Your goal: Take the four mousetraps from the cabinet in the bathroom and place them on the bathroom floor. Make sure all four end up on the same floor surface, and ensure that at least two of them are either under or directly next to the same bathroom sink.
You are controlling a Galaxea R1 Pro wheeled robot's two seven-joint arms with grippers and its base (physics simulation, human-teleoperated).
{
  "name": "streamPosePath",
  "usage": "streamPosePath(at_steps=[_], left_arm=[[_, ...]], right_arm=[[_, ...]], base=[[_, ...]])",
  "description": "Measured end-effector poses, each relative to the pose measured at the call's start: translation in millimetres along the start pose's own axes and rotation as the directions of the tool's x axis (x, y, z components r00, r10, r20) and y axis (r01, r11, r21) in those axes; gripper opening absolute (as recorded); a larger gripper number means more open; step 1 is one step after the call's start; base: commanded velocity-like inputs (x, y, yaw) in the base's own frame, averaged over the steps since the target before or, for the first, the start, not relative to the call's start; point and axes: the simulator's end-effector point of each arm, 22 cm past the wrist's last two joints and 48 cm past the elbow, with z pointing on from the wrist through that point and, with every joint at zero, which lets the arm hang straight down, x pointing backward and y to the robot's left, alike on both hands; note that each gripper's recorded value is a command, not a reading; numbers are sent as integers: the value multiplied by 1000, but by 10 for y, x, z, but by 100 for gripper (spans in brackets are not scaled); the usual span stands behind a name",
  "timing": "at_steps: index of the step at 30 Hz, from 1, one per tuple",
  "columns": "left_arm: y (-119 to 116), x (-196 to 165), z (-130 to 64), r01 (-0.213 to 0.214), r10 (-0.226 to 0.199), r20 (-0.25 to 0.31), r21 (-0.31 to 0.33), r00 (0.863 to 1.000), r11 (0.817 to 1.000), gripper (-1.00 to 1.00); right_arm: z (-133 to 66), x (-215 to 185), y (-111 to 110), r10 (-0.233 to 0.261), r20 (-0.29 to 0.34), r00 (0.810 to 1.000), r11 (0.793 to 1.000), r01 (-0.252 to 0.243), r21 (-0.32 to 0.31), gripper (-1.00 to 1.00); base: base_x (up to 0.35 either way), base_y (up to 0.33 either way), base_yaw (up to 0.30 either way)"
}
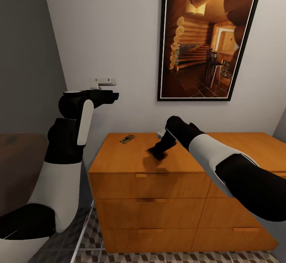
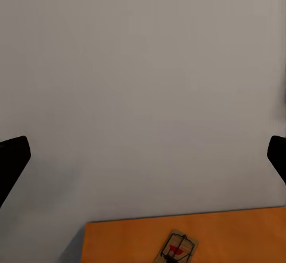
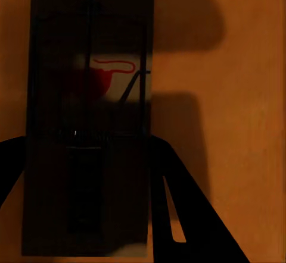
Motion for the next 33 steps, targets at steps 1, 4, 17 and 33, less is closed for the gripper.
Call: streamPosePath(at_steps=[1, 4, 17, 33], left_arm=[[0, 0, 0, 0, 0, 0, 0, 1000, 1000, 100], [0, -2, -1, 0, 0, 0, 0, 1000, 1000, 100], [1, -48, 8, -1, 1, -2, -1, 1000, 1000, 100], [7, -326, 46, -1, 1, -8, -1, 1000, 1000, 100]], right_arm=[[0, 0, 1, 0, 0, 1000, 1000, 0, 0, -100], [0, 0, -1, 0, 0, 1000, 1000, 0, 0, -100], [0, 14, 35, 9, -7, 1000, 1000, -9, -17, -100], [-212, -88, 20, 29, -14, 999, 999, -29, -41, -100]], base=[[0, 0, 0], [0, 0, 0], [0, 0, 0], [0, 0, 0]])
